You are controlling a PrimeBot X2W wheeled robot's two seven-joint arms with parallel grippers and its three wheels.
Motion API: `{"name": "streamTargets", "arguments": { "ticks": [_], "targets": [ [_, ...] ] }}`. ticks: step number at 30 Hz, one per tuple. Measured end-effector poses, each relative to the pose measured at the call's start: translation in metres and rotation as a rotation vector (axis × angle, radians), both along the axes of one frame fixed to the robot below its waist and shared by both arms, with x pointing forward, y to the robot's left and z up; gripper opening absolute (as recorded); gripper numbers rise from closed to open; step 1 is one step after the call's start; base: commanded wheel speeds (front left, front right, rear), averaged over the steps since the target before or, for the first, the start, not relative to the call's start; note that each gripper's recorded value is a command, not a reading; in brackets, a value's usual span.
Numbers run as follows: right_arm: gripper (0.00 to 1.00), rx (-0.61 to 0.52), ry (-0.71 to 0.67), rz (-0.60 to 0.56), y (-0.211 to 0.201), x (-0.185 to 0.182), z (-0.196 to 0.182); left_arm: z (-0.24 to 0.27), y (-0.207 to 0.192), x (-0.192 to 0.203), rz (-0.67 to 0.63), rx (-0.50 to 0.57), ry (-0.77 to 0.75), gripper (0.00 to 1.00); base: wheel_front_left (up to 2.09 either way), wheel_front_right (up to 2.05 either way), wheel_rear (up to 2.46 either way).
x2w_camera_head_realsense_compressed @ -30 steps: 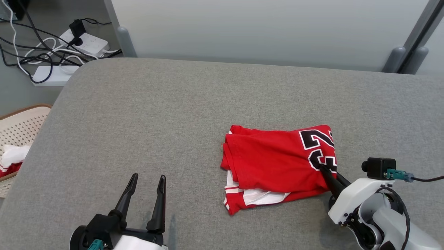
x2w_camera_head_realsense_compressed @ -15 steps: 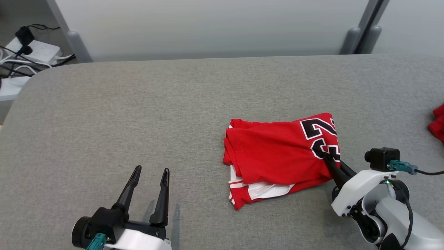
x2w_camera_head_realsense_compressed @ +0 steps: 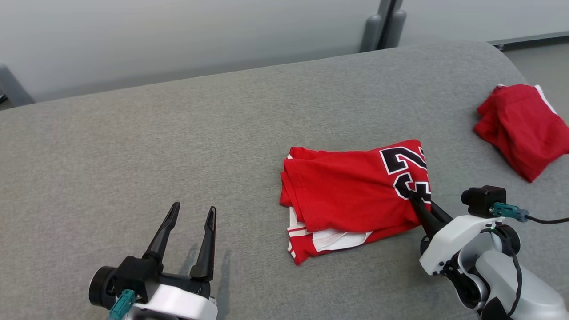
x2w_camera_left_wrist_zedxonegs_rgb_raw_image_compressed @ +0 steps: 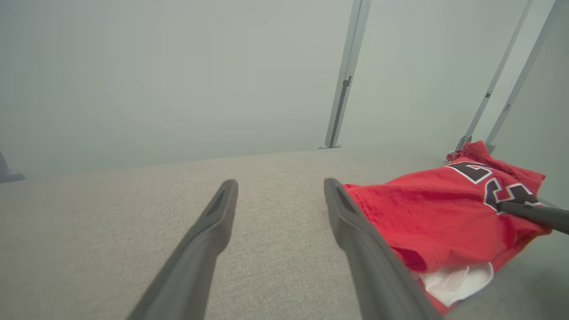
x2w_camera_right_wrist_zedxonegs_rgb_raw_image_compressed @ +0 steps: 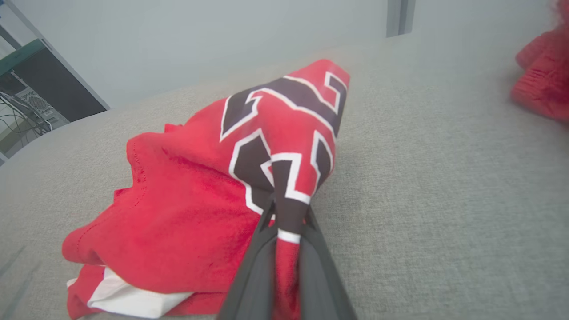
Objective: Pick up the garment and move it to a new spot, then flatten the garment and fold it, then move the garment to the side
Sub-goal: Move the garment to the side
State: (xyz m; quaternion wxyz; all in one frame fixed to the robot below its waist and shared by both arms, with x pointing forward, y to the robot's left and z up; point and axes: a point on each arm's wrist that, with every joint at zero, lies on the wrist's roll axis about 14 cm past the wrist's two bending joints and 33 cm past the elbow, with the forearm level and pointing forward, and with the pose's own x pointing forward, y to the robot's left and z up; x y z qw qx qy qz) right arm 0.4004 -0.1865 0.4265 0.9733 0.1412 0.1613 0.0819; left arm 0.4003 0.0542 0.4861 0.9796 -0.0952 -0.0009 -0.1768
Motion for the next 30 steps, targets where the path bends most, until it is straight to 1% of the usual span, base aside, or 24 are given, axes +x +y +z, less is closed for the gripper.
{"name": "streamTargets", "arguments": {
  "ticks": [13,16,20,24,30],
  "targets": [
    [0.00,-0.023,-0.036,-0.154,-0.049,-0.028,0.012,-0.001,-0.062,0.009,-0.181,-0.013,-0.008,1.00,0.00,0.00,0.00],
    [0.00,-0.027,-0.039,-0.184,-0.059,-0.031,0.013,-0.003,-0.071,0.009,-0.209,-0.012,-0.005,1.00,0.00,0.00,0.00],
    [0.00,-0.033,-0.037,-0.192,-0.063,-0.031,0.013,-0.007,-0.073,0.009,-0.216,-0.014,0.002,1.00,0.00,0.00,0.00],
    [0.00,-0.069,-0.043,-0.185,-0.068,-0.024,0.015,-0.007,-0.074,0.014,-0.219,-0.010,-0.003,1.00,0.00,0.00,0.00],
    [0.00,-0.177,-0.112,-0.183,-0.097,0.011,0.044,-0.010,-0.067,0.023,-0.215,-0.001,-0.014,1.00,0.00,0.00,0.00]
  ]
}}
